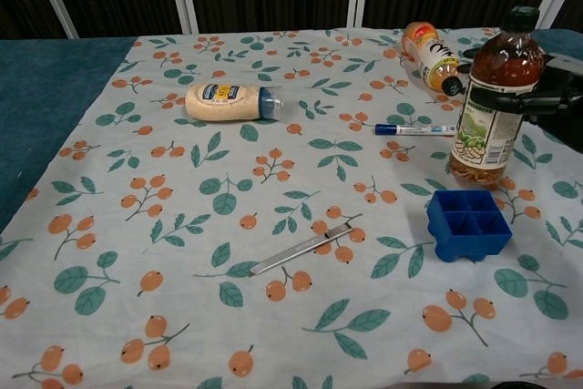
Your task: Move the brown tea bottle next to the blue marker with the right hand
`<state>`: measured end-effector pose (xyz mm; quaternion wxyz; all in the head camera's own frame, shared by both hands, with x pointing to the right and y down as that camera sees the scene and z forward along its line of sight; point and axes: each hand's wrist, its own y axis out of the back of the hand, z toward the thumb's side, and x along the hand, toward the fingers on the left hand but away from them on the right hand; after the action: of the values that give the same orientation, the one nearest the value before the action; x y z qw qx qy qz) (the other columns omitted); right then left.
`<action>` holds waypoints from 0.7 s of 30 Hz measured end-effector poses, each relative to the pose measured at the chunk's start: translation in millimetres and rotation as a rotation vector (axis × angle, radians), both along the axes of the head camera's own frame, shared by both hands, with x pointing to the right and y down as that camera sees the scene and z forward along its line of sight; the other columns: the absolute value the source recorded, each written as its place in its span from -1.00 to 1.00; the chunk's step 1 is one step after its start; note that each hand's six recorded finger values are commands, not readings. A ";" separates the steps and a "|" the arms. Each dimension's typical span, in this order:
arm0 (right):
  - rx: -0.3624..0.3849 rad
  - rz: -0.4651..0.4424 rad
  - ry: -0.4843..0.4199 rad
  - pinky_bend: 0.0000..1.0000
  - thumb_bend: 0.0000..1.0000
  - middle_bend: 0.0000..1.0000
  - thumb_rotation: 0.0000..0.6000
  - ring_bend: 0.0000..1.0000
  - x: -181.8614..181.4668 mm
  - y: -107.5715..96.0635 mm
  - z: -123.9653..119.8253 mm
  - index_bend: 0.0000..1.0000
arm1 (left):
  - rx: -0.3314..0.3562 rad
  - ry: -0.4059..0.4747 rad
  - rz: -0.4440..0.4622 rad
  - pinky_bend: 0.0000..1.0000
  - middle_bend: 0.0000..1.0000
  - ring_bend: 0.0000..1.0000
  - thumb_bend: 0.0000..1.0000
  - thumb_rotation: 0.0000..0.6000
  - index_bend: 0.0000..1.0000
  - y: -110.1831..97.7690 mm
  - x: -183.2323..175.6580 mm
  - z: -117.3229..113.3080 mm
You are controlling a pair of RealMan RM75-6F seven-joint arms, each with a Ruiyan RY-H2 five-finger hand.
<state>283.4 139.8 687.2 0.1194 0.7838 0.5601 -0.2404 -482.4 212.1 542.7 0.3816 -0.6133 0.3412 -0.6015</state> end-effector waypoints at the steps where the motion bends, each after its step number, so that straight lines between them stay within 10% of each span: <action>1: 0.014 -0.003 -0.001 -0.73 -0.92 -0.85 1.00 -0.76 1.9 -0.4 -5.3 -0.73 | 0.000 -0.001 0.000 -0.83 -1.00 -1.00 -0.27 1.00 -0.80 0.0 0.0 0.1; 12: -0.006 -0.033 0.019 -0.75 -0.93 -0.87 1.00 -0.79 14.6 14.9 -18.4 -0.74 | -0.005 -0.011 0.002 -0.83 -1.00 -0.99 -0.27 1.00 -0.80 1.1 0.3 1.0; 21: 0.173 -0.018 0.113 -0.75 -0.93 -0.84 1.00 -0.79 52.0 -4.3 -70.2 -0.74 | -0.004 -0.007 0.003 -0.83 -1.00 -0.99 -0.27 1.00 -0.80 -0.1 1.0 0.7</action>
<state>335.4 135.4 616.9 0.0172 0.7814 0.5773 -0.2363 -481.4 212.0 543.5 0.3824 -0.6126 0.3377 -0.6037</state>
